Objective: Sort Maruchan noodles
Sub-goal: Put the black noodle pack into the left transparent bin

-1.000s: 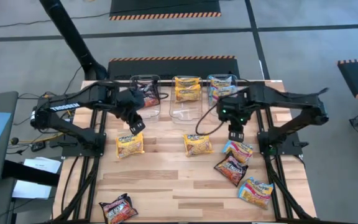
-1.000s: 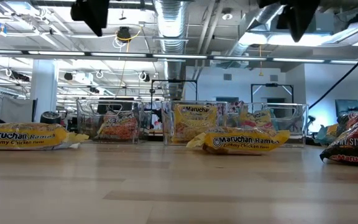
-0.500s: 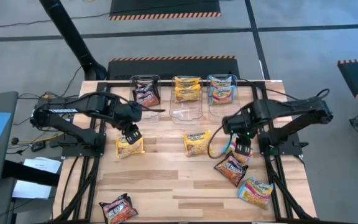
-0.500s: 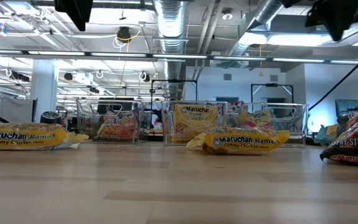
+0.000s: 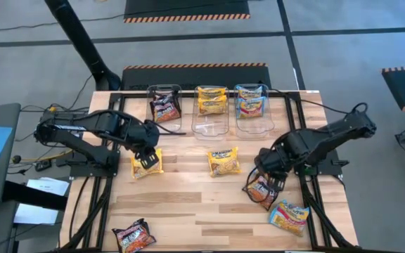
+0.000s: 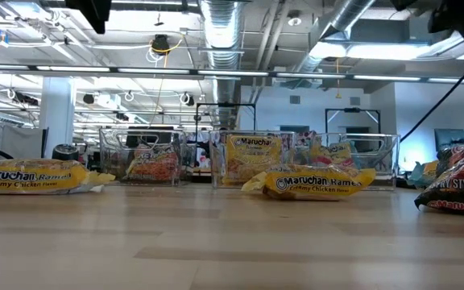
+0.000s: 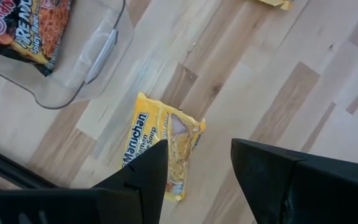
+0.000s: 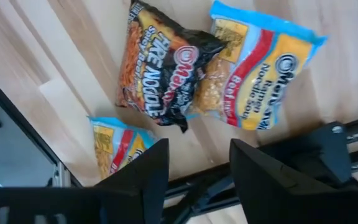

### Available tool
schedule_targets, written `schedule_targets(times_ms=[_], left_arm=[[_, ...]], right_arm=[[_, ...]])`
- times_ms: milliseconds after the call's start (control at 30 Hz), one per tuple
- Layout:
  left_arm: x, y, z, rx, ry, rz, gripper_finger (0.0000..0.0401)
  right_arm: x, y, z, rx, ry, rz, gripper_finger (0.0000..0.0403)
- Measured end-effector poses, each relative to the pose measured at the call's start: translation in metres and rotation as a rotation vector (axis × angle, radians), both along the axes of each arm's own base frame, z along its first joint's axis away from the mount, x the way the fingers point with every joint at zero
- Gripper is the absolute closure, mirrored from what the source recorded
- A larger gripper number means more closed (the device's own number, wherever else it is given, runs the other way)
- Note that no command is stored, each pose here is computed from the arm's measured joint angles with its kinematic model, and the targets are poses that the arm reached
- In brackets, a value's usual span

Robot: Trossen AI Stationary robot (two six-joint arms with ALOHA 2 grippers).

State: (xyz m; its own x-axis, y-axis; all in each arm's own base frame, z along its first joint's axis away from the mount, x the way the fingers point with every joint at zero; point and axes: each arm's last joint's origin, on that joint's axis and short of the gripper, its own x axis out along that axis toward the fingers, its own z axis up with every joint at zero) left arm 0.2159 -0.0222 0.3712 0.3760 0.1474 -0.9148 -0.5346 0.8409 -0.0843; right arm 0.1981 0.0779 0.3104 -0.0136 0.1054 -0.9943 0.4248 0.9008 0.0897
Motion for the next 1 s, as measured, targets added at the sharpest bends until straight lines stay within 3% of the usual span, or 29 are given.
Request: schedule_targets(times_ms=[300,600,1000], left_arm=[[0.000,-0.004,0.000,-0.011,-0.004,0.008,0.0239],[0.000,-0.006,0.000,-0.016,-0.014,0.013,0.0239],[0.000,-0.006,0.000,0.004,-0.019,0.025,0.0239]], right_arm=[[0.000,0.021,-0.027,0.006,-0.038,-0.071,0.0178],[-0.010,0.030,-0.066,-0.049,-0.002,-0.150,0.0177],[-0.012,0.035,-0.098,-0.012,-0.053,-0.153,0.0177]])
